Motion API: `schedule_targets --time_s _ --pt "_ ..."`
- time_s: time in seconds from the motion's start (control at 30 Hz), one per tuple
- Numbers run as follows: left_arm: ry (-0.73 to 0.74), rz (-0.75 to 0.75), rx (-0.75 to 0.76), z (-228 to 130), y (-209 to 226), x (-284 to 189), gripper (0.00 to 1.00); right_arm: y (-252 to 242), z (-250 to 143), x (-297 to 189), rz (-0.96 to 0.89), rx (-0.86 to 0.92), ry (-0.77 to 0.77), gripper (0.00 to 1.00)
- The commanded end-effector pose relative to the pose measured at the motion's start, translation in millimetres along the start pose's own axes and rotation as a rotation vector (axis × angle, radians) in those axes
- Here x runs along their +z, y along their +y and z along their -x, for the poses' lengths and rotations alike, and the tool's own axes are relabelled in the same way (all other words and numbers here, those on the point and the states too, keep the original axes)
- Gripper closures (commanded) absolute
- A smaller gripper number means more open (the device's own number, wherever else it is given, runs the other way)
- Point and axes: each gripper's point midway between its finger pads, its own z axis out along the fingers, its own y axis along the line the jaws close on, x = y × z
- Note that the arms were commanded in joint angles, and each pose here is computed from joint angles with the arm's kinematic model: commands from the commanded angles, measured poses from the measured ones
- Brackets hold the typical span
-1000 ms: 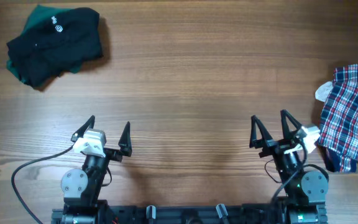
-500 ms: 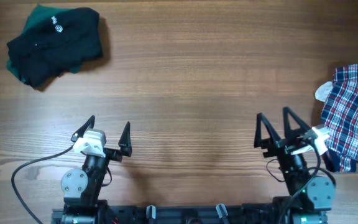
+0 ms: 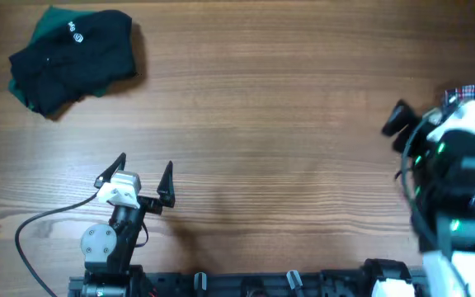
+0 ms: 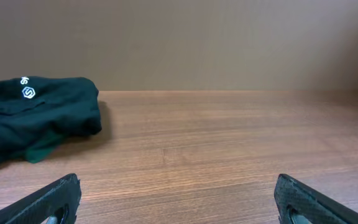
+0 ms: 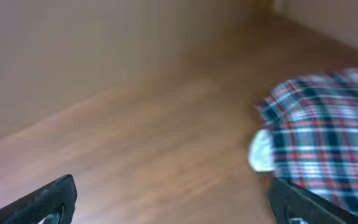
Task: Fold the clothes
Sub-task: 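Grasp the plaid garment with the right gripper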
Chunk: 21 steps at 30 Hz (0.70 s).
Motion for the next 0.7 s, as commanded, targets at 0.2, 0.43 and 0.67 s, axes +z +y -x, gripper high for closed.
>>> schedule_targets --time_s 0.2,0.43,0.67 --pt "-0.003 -0.07 0.014 0 -12 -1 0.0 -104 -3 83 -0.291 0.138 0.214 0.0" --pt "-0.027 -0.322 0.03 7 -55 -9 0.0 -130 22 109 -0.316 0.17 0.094 0.0" --pt "-0.032 -0.457 0.041 8 -76 -18 0.0 -186 9 120 -0.369 0.265 0.123 0.0"
